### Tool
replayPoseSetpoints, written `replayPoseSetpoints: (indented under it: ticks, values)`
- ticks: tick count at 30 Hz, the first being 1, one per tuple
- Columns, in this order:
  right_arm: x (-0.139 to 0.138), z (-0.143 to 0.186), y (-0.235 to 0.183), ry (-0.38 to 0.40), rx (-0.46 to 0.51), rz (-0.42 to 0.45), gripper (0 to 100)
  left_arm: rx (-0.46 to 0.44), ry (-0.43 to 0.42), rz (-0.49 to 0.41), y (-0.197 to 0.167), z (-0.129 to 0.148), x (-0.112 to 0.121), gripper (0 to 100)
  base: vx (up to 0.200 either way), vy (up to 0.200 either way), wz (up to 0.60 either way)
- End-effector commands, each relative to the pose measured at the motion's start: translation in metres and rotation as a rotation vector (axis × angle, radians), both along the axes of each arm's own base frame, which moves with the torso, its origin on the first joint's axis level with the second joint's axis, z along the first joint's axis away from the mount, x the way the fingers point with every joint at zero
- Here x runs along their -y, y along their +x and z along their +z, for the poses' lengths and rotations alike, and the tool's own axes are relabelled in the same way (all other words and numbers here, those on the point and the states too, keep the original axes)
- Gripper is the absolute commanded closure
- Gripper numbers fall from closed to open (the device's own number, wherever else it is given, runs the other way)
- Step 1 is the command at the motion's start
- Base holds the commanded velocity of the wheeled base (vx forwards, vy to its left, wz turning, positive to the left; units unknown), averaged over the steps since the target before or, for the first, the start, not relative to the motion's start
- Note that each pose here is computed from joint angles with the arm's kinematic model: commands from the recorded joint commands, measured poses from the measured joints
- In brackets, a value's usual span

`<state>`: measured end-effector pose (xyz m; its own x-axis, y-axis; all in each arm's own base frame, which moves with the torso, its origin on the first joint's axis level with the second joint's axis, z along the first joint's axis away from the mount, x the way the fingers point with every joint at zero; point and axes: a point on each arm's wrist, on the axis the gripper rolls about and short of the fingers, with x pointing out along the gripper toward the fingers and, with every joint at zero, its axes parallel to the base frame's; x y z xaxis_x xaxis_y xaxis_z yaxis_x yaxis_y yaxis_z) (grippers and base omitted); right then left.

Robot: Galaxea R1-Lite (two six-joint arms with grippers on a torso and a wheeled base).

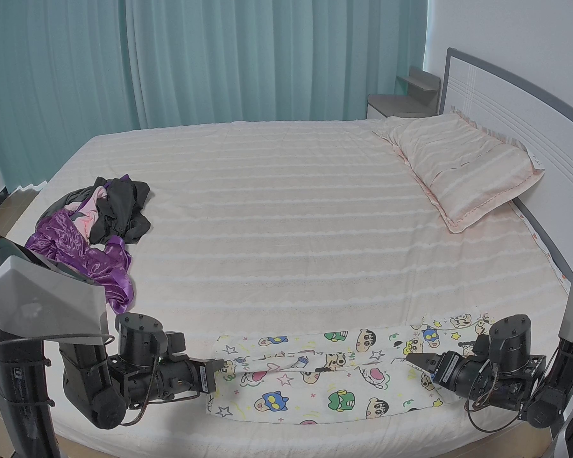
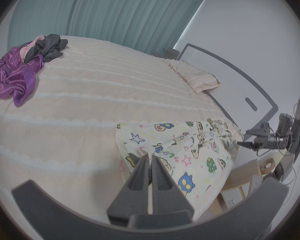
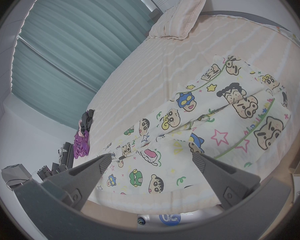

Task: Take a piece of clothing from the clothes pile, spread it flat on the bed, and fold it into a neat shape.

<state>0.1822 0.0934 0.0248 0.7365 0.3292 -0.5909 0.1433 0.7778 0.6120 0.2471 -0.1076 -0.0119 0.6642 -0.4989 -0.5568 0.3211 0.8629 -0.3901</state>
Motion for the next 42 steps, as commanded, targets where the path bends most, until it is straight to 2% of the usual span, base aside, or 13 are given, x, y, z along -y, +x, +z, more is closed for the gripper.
replayPoseSetpoints:
  ticks: [1, 10, 11, 18, 21, 24, 27, 30, 31, 34, 39, 42]
  values:
    - [0.001, -0.002, -0.004, -0.008, -0.015, 0.002, 0, -0.056, 0.033, -0.009, -0.009, -0.015, -0.002, 100, 0.0, 0.0, 0.0]
    - [0.002, -0.002, -0.003, -0.015, -0.015, -0.005, 0, -0.044, 0.037, 0.011, -0.004, -0.034, -0.005, 100, 0.0, 0.0, 0.0]
    - [0.003, -0.002, -0.003, -0.016, -0.017, -0.007, 0, -0.041, 0.036, 0.014, -0.004, -0.035, -0.005, 0, 0.0, 0.0, 0.0]
    - [0.004, -0.002, -0.003, -0.018, -0.021, -0.013, 0, -0.042, 0.032, 0.039, 0.001, -0.039, -0.01, 0, 0.0, 0.0, 0.0]
    - [0.004, -0.002, -0.003, -0.019, -0.021, -0.016, 0, -0.04, -0.008, 0.104, 0.007, -0.035, -0.021, 0, 0.0, 0.0, 0.0]
    - [0.004, -0.002, -0.003, -0.019, -0.02, -0.014, 0, -0.028, -0.096, 0.176, 0.014, -0.021, -0.027, 0, 0.0, 0.0, 0.0]
    - [0.004, -0.002, -0.003, -0.016, -0.018, -0.014, 0, -0.024, -0.239, 0.254, 0.022, -0.003, -0.031, 0, 0.0, 0.0, 0.0]
    - [0.004, -0.002, -0.003, -0.015, -0.016, -0.014, 0, -0.022, -0.313, 0.281, 0.026, 0.006, -0.028, 0, 0.0, 0.0, 0.0]
    - [0.004, -0.002, -0.003, -0.015, -0.016, -0.014, 0, -0.022, -0.314, 0.28, 0.026, 0.006, -0.028, 0, 0.0, 0.0, 0.0]
    - [0.004, -0.002, -0.003, -0.014, -0.014, -0.014, 0, -0.008, -0.344, 0.263, 0.032, 0.009, -0.018, 0, 0.0, 0.0, 0.0]
    - [0.004, -0.002, -0.003, -0.015, -0.016, -0.013, 0, 0.026, -0.443, 0.229, 0.045, 0.02, 0.019, 0, 0.0, 0.0, 0.0]
    - [0.004, -0.002, -0.003, -0.016, -0.017, -0.013, 0, 0.032, -0.445, 0.222, 0.051, 0.021, 0.039, 0, 0.0, 0.0, 0.0]
